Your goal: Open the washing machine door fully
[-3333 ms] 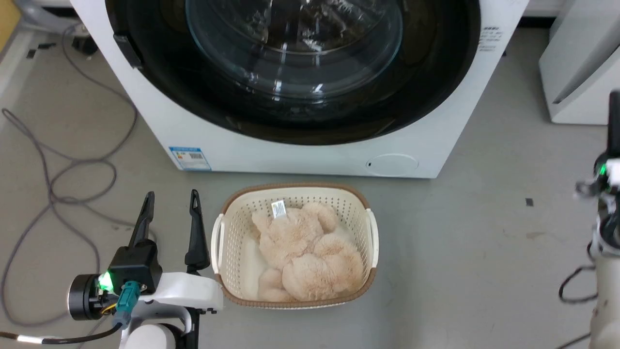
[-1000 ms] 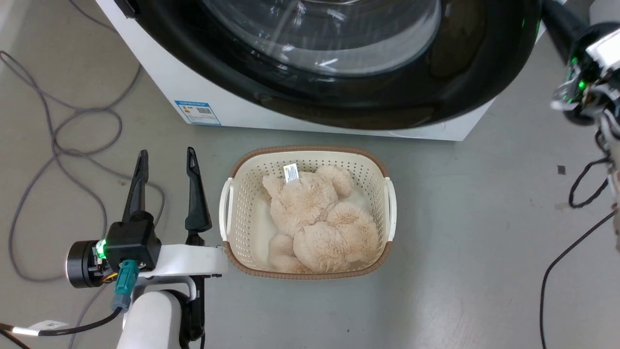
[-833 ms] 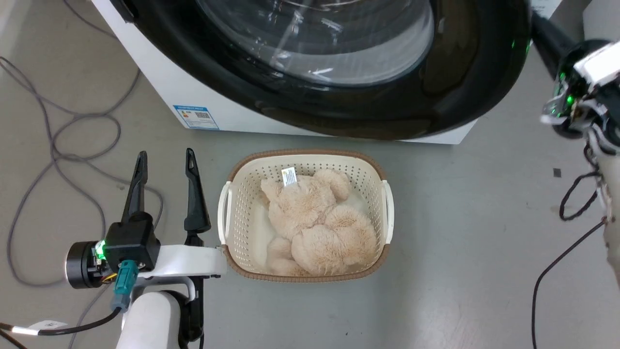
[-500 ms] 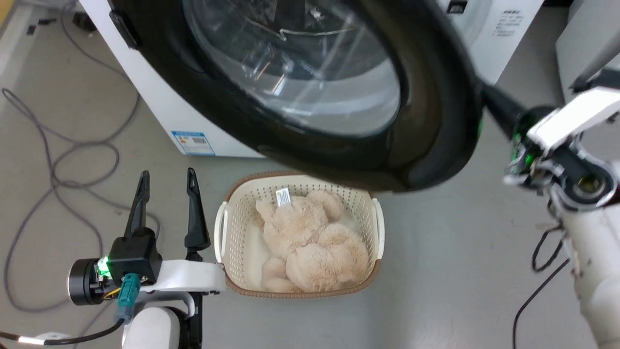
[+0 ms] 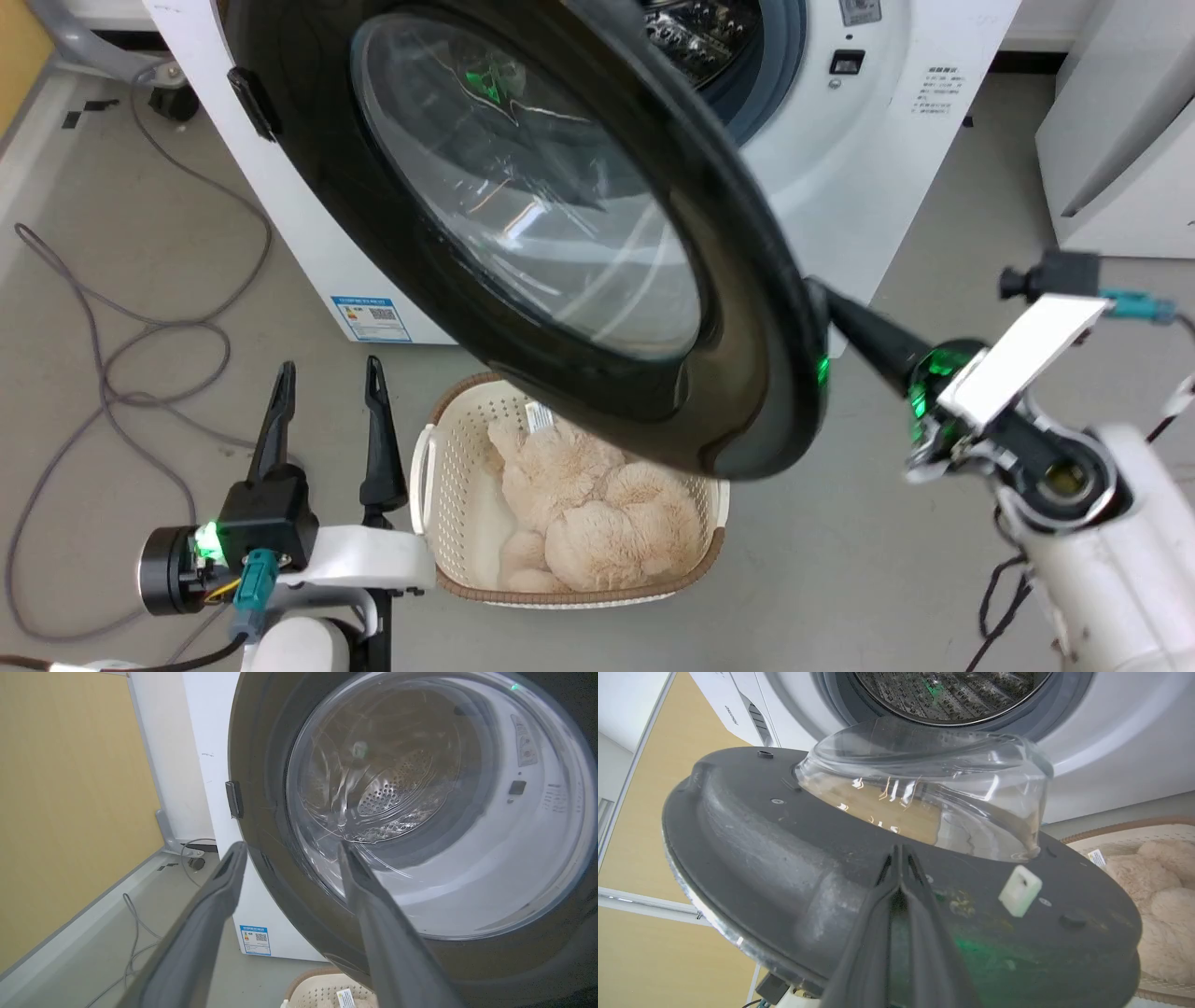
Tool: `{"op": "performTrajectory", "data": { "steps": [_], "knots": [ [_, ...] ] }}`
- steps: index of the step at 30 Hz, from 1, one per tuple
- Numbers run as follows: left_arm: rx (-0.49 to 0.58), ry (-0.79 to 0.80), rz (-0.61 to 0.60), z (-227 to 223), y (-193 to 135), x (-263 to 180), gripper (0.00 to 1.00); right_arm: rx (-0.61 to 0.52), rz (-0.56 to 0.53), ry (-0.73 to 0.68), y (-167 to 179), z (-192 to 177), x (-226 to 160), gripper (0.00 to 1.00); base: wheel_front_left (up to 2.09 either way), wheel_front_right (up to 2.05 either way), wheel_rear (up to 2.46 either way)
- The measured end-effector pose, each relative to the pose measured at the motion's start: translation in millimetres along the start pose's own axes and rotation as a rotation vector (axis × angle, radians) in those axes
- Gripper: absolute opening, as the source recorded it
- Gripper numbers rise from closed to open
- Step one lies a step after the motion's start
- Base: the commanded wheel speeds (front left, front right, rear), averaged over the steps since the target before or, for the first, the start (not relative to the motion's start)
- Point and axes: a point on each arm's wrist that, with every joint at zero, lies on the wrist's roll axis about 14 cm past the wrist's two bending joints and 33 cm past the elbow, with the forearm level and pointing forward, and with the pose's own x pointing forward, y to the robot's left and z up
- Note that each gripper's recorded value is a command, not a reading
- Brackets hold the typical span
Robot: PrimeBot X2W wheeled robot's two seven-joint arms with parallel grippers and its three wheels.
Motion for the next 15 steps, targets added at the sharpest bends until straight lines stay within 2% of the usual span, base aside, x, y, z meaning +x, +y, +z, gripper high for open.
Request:
{"op": "performTrajectory", "data": {
  "steps": [15],
  "knots": [
    [0.003, 0.001, 0.000, 3.9, 2.7, -14.9, 1.00, 0.007, 0.102, 0.205, 33.0, -96.5, -8.3, 0.00, 0.00, 0.00, 0.00]
  ]
}}
